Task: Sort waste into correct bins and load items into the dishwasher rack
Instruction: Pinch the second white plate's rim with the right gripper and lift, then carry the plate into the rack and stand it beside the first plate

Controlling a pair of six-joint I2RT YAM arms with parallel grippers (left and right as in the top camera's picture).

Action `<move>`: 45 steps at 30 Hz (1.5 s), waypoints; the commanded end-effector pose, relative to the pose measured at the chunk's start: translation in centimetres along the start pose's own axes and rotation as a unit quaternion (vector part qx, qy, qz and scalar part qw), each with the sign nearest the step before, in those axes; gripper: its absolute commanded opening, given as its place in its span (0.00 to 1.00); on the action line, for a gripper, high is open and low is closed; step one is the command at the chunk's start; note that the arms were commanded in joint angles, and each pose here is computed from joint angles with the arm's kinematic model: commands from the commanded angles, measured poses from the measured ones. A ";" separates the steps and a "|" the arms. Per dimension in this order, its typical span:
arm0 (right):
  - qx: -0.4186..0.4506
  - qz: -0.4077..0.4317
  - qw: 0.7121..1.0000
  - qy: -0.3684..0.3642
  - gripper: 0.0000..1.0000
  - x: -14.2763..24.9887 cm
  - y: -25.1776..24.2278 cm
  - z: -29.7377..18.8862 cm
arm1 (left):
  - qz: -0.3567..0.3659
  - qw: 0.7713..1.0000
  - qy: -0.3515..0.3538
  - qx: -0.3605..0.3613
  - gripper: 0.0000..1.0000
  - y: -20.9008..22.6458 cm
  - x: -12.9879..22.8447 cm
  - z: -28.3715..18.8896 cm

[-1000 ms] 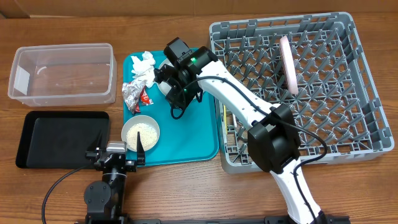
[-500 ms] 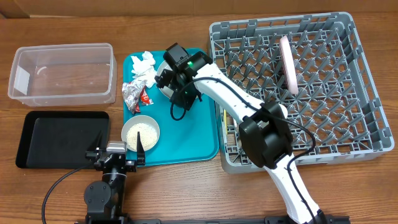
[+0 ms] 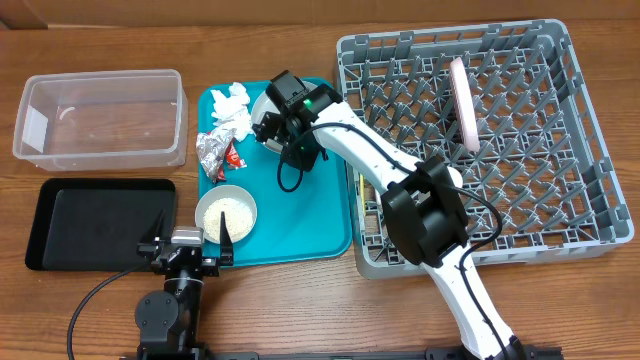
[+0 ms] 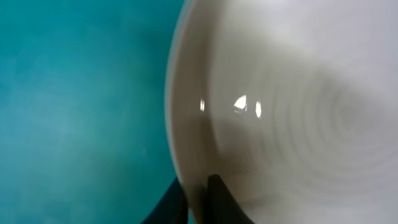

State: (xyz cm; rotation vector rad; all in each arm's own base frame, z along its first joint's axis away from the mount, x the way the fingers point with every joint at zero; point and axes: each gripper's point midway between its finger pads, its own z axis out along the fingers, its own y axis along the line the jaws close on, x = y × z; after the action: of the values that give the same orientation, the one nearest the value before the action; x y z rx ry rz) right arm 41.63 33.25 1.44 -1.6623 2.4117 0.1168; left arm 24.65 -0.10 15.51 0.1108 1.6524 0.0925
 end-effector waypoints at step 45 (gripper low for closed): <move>0.077 0.064 0.966 -0.240 0.04 -2.2 2.0 -31.8 | -0.009 1.000 0.001 -0.004 1.00 0.2 0.1 0.0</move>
State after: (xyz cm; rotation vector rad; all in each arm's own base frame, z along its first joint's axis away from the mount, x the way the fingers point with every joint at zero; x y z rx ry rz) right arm 37.08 31.61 27.54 -1.3708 2.1491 0.2461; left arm 24.65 -0.10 15.51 0.1108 1.6524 0.0925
